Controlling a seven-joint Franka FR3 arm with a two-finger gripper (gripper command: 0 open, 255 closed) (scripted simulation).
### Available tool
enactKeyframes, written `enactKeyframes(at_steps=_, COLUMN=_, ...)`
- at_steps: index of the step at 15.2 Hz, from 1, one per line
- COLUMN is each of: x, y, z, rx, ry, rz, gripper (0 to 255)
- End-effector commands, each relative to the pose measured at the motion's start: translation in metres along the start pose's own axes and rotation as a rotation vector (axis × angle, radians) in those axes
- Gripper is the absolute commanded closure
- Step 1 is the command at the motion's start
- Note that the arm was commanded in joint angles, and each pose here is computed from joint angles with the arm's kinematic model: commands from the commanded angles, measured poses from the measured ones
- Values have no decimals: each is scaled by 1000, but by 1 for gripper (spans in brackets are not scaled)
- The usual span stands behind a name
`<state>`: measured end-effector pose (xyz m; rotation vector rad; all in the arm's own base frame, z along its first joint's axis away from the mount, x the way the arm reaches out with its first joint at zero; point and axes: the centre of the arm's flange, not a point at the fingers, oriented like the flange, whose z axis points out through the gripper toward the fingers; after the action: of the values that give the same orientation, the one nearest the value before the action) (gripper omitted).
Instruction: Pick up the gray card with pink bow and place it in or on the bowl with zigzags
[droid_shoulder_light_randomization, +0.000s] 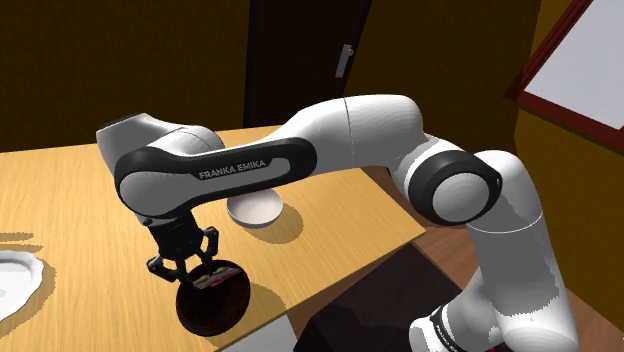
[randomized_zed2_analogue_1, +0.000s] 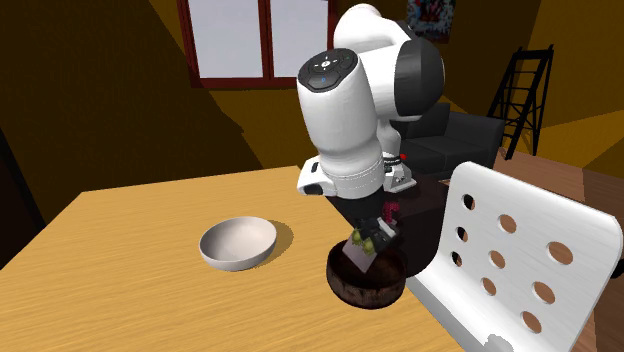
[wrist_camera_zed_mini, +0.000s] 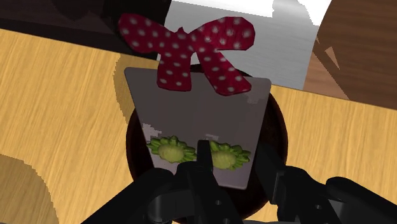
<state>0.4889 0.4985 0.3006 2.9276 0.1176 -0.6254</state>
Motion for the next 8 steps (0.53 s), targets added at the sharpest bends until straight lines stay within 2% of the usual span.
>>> enactKeyframes(at_steps=1, x=0, y=0, z=1, rx=0, ry=0, rz=0, gripper=255)
enactKeyframes(at_steps=6, x=0, y=0, z=1, rx=0, ry=0, rz=0, gripper=255)
enactKeyframes(at_steps=7, x=0, y=0, z=1, rx=0, ry=0, rz=0, gripper=0)
enactKeyframes(at_steps=8, x=0, y=0, z=1, rx=0, ry=0, rz=0, gripper=0)
